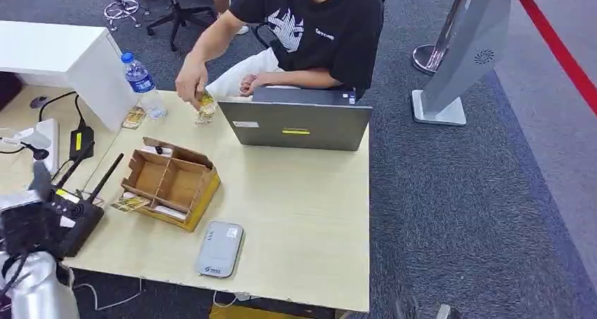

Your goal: Pass the card to the sensor for recognition and then transmit it.

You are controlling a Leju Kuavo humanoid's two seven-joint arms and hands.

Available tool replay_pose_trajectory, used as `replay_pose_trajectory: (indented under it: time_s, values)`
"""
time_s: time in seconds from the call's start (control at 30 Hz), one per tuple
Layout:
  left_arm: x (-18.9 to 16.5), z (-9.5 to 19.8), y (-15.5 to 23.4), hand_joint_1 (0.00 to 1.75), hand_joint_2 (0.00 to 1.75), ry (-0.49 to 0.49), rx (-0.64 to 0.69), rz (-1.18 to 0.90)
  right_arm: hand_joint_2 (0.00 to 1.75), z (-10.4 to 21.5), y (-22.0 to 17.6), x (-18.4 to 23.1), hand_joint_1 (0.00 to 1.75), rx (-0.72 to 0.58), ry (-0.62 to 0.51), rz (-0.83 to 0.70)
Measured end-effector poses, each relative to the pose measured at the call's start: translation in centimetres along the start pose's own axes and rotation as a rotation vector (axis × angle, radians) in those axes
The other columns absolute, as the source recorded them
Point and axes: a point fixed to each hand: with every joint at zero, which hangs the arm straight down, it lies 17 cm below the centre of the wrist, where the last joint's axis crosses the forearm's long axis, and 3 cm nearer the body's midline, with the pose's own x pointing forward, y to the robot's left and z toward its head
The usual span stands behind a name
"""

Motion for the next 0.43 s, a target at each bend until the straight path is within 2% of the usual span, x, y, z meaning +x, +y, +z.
replay_pose_trajectory:
  time_s: [0.13, 0.3, 0.43]
  values:
    - [-0.5, 0.3, 5.2, 0.0, 1.75, 0.045, 0.122, 0.128, 1.75, 0.1, -1.0, -0.4, 0.0, -0.013, 0.018, 0.046]
    - [-2.3, 1.7, 12.3, 0.0, 1.75, 0.079, 0.241, 0.164, 1.75, 0.3, -0.9, -1.5, 0.0, 0.005, 0.066, 0.118]
    - [-6.5, 4.8, 20.4, 0.0, 1.75, 0.172, 0.434, 0.094, 1.75, -0.9, 2.0, -1.8, 0.0, 0.06, 0.123, 0.232]
